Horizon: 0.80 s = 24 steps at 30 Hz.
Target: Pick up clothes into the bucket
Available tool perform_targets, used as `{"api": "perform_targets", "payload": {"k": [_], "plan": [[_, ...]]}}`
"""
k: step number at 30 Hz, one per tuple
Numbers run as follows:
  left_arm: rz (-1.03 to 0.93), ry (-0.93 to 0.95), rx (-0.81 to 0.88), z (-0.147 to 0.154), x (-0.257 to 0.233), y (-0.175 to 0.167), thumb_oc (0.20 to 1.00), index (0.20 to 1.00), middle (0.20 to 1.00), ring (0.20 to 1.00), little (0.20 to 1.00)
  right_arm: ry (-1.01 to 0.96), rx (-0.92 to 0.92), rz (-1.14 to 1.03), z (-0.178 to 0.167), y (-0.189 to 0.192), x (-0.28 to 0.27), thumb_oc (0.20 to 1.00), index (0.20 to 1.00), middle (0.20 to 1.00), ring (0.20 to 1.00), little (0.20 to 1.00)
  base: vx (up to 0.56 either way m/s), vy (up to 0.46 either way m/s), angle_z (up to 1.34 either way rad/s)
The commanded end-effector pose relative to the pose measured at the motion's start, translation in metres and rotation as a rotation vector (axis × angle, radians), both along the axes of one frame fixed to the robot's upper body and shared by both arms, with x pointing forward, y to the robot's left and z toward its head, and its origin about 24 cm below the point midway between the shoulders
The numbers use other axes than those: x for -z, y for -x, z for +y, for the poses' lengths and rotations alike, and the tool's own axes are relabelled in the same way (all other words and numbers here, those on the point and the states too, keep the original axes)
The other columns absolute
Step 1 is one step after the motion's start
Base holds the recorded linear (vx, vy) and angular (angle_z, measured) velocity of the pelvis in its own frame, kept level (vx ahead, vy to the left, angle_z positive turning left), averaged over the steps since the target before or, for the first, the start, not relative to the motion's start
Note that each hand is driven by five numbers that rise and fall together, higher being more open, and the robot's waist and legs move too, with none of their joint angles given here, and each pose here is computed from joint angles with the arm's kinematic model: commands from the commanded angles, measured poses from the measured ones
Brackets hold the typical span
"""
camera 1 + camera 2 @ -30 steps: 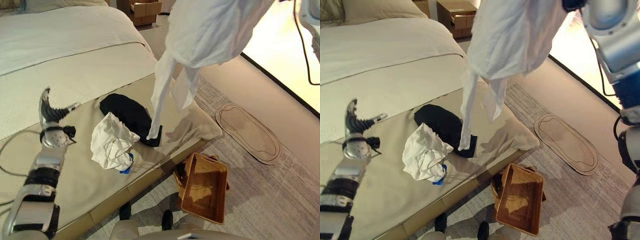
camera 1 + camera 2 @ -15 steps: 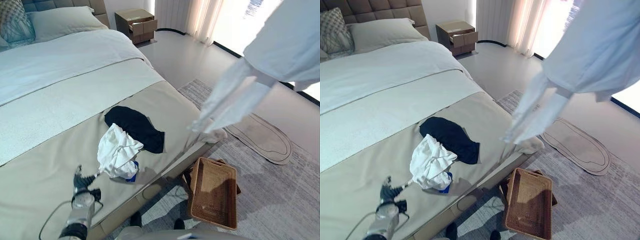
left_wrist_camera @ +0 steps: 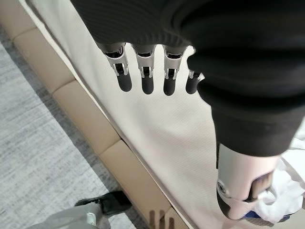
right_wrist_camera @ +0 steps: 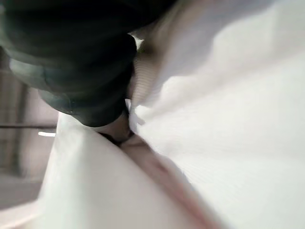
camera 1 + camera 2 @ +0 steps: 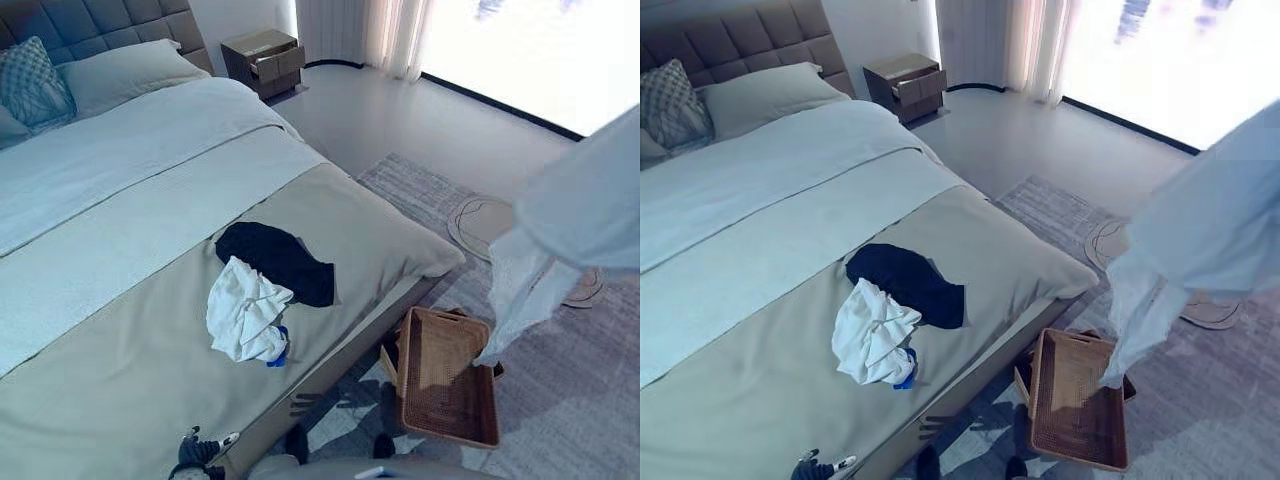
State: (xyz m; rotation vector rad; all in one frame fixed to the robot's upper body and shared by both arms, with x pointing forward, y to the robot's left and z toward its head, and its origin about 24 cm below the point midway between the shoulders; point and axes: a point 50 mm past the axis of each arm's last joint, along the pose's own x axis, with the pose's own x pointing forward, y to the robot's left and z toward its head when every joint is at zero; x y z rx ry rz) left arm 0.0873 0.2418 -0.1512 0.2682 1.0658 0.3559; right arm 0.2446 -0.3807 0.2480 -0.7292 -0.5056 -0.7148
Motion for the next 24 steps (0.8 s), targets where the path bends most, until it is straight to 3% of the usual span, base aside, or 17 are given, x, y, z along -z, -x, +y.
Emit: {"api": "perform_targets", "payload": {"k": [1, 5, 14, 24], "plan": [[-0.082, -0.042, 0.108, 0.006, -0.011, -0.034, 1.000, 1.000, 1.000, 1.000, 1.000, 0.011, -0.042, -0.109, 0.007, 0.000, -0.024, 0.200, 0.200, 0.200, 0.200, 0.200, -0.13, 0.014, -0.19], [-0.205, -0.022, 0.144, -0.004, -0.023, -0.061, 1.000, 1.000, 1.000, 1.000, 1.000, -0.029, -0.028, -0.064, 0.006, -0.002, -0.001, 0.200, 0.200, 0.200, 0.200, 0.200, -0.14, 0.006, -0.12], [-0.275, 0.006, 0.150, -0.016, -0.029, -0.073, 1.000, 1.000, 1.000, 1.000, 1.000, -0.084, 0.022, 0.018, 0.003, -0.002, 0.034, 0.200, 0.200, 0.200, 0.200, 0.200, -0.07, -0.018, -0.07], [-0.354, 0.050, 0.143, -0.031, -0.036, -0.087, 1.000, 1.000, 1.000, 1.000, 1.000, -0.096, -0.024, 0.115, 0.025, -0.039, 0.055, 0.200, 0.200, 0.200, 0.200, 0.200, -0.07, -0.038, -0.08]]}}
